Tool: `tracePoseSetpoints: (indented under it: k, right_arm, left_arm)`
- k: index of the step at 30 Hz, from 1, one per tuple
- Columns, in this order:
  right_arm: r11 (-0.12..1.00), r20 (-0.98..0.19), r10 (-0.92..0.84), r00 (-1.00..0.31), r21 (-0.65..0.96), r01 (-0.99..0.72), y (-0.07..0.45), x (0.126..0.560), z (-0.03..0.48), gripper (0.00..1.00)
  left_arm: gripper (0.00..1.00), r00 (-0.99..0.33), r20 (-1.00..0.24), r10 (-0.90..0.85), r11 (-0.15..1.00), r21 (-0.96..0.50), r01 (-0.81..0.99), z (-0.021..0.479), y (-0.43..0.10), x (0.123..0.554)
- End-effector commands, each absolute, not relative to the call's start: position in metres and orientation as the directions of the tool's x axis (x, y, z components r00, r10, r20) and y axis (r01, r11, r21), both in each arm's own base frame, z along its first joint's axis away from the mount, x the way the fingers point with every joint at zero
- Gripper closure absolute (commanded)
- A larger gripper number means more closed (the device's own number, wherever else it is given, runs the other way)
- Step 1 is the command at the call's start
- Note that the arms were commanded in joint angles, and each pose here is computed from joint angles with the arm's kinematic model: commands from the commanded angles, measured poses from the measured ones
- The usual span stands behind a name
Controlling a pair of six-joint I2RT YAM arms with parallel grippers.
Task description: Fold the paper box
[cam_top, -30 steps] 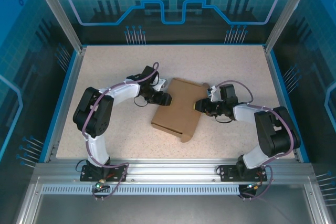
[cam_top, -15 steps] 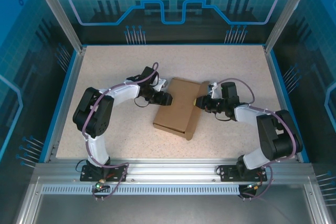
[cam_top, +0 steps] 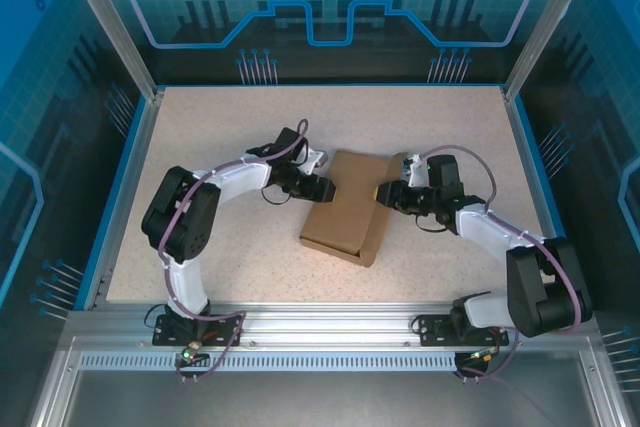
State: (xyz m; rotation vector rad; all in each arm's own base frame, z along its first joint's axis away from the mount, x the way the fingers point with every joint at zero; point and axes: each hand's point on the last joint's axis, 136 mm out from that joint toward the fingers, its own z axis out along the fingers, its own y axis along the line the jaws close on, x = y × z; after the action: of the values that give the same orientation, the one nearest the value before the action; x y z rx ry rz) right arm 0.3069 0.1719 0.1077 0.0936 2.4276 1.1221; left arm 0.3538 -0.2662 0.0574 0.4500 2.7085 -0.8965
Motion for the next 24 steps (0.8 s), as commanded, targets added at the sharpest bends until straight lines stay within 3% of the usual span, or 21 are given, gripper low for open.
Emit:
tracePoseSetpoints:
  k: [1, 11, 18, 24]
  right_arm:
    - [0.718, -0.381, 0.206, -0.901, 0.685, -0.125, 0.163, 0.299, 0.097, 0.58]
    - [0.751, -0.345, 0.185, -0.920, 0.653, -0.094, 0.155, 0.294, 0.071, 0.37]
    - [0.669, -0.302, 0.177, -0.937, 0.735, -0.111, 0.175, 0.298, 0.061, 0.33]
    - [0.608, -0.321, 0.169, -0.932, 0.778, -0.157, 0.188, 0.300, 0.071, 0.35]
  left_arm:
    - [0.35, -0.945, -0.231, 0.232, 0.824, -0.469, 0.317, 0.025, -0.253, 0.340]
    - [0.39, -0.948, -0.218, 0.231, 0.845, -0.438, 0.307, 0.016, -0.248, 0.342]
    - [0.39, -0.949, -0.211, 0.232, 0.847, -0.435, 0.304, 0.014, -0.247, 0.341]
    - [0.42, -0.950, -0.208, 0.233, 0.833, -0.461, 0.305, 0.015, -0.253, 0.338]
